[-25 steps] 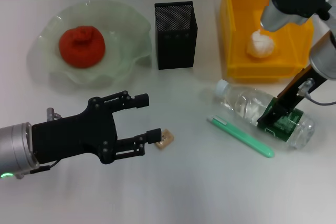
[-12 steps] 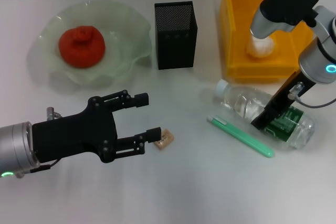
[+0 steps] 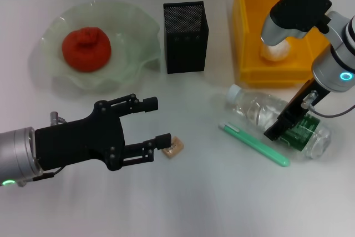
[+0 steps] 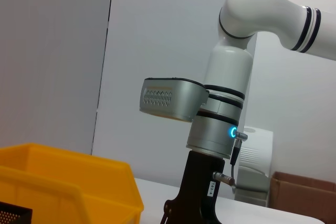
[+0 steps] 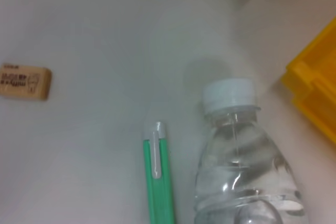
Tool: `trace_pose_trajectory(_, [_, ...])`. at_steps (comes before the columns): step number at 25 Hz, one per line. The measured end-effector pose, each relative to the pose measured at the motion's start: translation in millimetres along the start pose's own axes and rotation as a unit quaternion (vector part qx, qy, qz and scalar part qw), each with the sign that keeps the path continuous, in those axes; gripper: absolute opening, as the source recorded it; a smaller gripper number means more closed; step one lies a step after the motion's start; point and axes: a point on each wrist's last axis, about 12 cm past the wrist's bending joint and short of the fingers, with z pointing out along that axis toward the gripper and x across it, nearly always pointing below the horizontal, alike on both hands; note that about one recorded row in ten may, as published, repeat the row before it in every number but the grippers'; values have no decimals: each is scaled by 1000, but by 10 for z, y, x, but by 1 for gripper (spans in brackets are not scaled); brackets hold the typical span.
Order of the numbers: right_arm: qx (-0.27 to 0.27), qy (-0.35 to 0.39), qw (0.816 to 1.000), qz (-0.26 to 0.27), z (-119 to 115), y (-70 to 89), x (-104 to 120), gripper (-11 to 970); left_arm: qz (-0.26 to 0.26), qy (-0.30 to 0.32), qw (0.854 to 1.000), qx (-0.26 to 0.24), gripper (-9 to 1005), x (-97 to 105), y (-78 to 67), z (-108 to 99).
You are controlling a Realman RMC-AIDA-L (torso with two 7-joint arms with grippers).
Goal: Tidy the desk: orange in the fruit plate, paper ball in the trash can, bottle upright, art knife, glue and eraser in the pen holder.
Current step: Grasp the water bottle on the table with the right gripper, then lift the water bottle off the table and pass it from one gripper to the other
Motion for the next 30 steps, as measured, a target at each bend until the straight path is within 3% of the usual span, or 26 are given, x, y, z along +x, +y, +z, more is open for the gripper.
trace_pose_trajectory(19, [7,1,1000,-14,52,38,7,778,0,0,1000,0,744,-3,2,2])
trace_pose_trajectory(30, [1,-43,999,-12,-29,81,125,760,1,-2,1000,-1,744,-8,8,1])
